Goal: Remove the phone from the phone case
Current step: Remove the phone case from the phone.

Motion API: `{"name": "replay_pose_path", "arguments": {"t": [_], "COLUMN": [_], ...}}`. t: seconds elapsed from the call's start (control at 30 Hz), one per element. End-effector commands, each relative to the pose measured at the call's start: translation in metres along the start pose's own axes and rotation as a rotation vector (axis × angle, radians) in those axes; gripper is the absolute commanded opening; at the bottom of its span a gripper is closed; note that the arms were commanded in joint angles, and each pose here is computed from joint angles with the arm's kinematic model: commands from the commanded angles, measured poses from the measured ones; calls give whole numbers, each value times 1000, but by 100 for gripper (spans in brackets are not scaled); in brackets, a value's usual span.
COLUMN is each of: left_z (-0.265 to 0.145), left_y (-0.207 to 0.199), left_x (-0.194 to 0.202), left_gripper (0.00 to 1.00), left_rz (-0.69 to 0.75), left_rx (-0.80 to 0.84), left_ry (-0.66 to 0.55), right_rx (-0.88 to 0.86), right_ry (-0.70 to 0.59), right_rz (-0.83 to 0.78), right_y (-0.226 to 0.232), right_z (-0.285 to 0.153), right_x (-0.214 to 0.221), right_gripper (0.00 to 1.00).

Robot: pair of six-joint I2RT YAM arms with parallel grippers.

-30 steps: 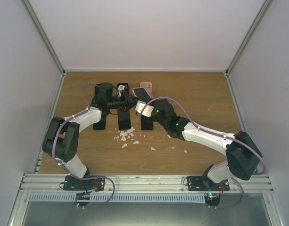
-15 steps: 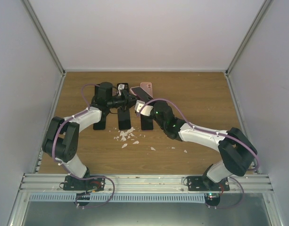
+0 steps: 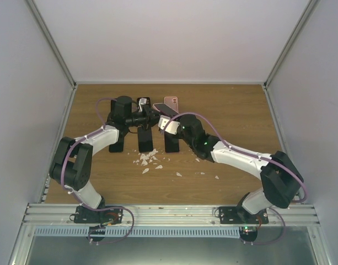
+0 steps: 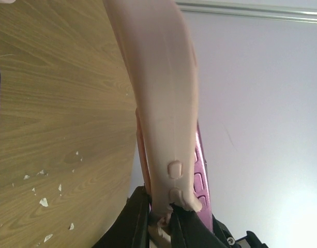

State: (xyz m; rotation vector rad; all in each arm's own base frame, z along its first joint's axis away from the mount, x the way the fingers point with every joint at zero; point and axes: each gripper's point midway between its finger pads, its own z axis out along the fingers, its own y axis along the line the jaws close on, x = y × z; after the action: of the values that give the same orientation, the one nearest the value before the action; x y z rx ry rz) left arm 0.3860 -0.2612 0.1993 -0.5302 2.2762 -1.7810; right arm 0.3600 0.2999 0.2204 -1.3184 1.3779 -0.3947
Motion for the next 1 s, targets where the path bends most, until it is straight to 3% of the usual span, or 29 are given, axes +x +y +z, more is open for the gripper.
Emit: {"name": "replay_pose_path", "arguments": {"t": [0.0, 0.57, 0.97], "left_z": [-1, -15, -19], "left_y": [-19, 8, 19], "left_x": [19, -15, -25], "left_gripper": [0, 0, 0], "left_rz": [105, 109, 144], "left_rx": [46, -63, -125], "left_ry": [79, -57, -105], "right_rx": [119, -28, -49], "right_ry": [-33, -115, -141], "right_rz": [128, 397, 502], "right_y": [-63, -104, -132], "right_z": [-15, -41, -49], "right_x": [-13, -32, -32], "right_gripper": [0, 0, 1]}}
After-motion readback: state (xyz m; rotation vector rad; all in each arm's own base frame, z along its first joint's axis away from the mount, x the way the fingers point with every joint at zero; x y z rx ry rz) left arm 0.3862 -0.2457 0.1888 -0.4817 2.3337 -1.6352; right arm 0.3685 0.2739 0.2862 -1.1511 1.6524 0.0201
